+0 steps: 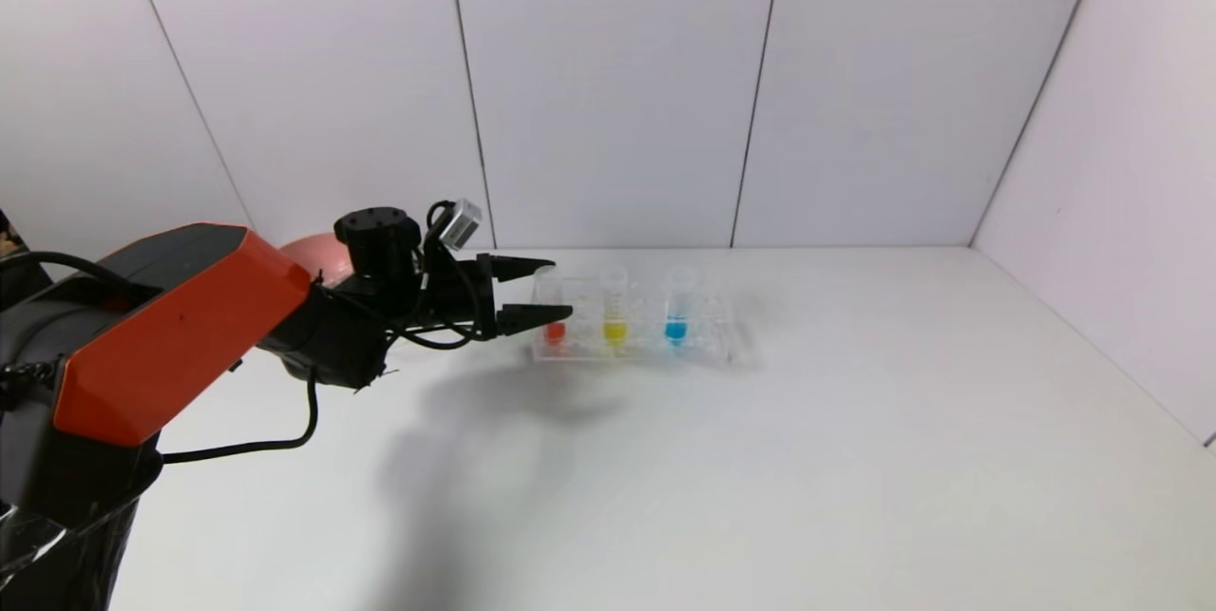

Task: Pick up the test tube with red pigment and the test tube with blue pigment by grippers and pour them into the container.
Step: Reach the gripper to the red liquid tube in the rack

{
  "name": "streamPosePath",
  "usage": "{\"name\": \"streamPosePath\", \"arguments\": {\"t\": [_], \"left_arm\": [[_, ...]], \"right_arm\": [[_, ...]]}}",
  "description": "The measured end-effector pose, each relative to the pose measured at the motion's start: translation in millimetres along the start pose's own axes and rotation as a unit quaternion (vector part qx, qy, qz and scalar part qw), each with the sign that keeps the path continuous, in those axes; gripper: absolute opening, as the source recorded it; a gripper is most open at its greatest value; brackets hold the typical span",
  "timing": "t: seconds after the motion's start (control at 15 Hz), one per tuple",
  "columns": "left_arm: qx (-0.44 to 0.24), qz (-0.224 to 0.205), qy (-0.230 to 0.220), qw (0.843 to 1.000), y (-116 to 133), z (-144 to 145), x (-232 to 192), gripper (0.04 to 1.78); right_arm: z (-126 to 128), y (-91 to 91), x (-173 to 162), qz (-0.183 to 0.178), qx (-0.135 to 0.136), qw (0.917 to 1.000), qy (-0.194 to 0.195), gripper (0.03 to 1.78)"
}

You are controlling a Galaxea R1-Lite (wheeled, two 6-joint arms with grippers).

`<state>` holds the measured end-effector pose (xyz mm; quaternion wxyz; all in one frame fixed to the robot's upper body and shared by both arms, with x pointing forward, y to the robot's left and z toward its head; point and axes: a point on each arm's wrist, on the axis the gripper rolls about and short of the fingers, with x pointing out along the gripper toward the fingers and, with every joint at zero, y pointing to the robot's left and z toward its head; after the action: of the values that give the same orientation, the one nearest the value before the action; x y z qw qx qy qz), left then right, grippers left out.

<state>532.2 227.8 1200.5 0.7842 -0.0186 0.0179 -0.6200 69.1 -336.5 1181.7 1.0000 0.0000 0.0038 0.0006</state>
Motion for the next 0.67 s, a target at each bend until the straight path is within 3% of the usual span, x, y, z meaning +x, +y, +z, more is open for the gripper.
{"name": "streamPosePath", "arguments": {"t": [0.4, 0.67], "left_arm": [[-0.004, -0.002, 0.002, 1.000, 5.5, -9.0, 5.9, 1.74], [-0.004, -0.002, 0.002, 1.000, 7.8, -11.5, 7.9, 1.39]], "right_arm": [[0.0, 0.0, 0.0, 0.000, 0.000, 1.0000, 0.000, 1.77], [0.0, 0.0, 0.0, 0.000, 0.000, 1.0000, 0.000, 1.77]]}}
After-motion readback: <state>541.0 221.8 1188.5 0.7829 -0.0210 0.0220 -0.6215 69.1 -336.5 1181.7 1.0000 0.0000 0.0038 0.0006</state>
